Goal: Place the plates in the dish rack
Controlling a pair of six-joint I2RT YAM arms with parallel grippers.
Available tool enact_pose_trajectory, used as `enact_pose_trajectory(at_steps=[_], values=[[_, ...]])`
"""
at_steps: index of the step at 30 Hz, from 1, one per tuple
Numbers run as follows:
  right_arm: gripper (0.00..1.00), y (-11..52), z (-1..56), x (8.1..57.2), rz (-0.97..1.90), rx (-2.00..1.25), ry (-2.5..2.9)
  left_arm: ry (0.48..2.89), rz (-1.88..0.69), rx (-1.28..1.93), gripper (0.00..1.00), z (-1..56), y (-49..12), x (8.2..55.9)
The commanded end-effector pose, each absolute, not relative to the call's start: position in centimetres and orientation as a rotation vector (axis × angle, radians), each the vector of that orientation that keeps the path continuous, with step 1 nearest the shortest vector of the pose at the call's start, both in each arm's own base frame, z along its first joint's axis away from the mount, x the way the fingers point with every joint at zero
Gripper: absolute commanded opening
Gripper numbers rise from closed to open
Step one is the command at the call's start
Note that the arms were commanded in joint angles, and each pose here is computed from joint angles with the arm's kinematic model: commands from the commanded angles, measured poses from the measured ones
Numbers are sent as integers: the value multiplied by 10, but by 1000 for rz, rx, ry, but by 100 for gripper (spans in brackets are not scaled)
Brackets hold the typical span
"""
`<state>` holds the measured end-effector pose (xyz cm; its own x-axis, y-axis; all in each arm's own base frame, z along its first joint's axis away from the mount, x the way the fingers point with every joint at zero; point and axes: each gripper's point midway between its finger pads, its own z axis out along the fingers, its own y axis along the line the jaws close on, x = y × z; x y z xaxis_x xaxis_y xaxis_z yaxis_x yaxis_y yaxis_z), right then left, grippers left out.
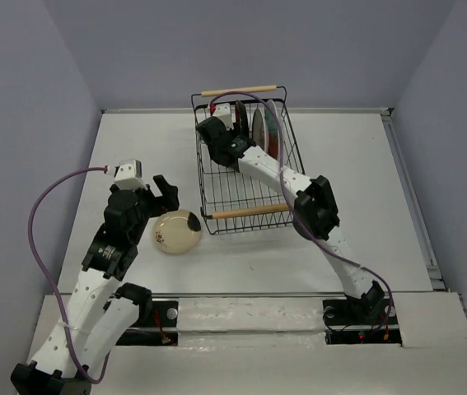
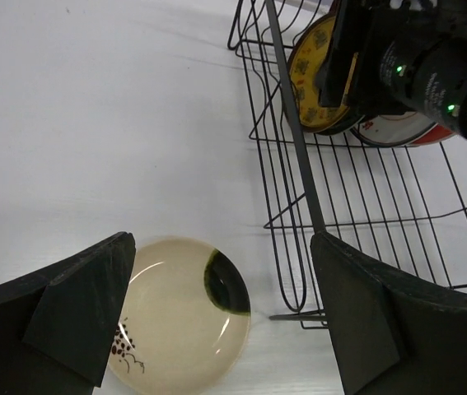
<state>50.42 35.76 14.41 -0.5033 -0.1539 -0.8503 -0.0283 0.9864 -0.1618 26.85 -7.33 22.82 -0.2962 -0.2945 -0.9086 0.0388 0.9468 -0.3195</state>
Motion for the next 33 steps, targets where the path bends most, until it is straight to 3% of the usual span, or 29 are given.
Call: enact_pose_trajectory(at_steps=[1, 7, 13, 14, 19, 27, 33], values=[[66, 371, 242, 501, 72, -87, 1970, 1846, -350, -217, 99, 231, -76, 272], [66, 389, 279, 464, 235, -211, 1956, 2028, -381, -254, 99, 191, -84, 272], [66, 397, 332, 404, 422, -327, 1901, 2169, -471, -512, 99, 150, -65, 264], [66, 399, 320, 403, 421, -345, 1921, 2165, -484, -540, 99, 151, -65, 264], [65, 370, 336, 370, 474, -352, 1892, 2315, -325, -851, 88, 98, -39, 247], [65, 339, 356, 347, 494, -338, 1822, 2376, -72, -1013, 80, 65, -9, 241], [64, 327, 355, 342, 471, -333, 1811, 2358, -63, -1044, 74, 55, -6, 242]])
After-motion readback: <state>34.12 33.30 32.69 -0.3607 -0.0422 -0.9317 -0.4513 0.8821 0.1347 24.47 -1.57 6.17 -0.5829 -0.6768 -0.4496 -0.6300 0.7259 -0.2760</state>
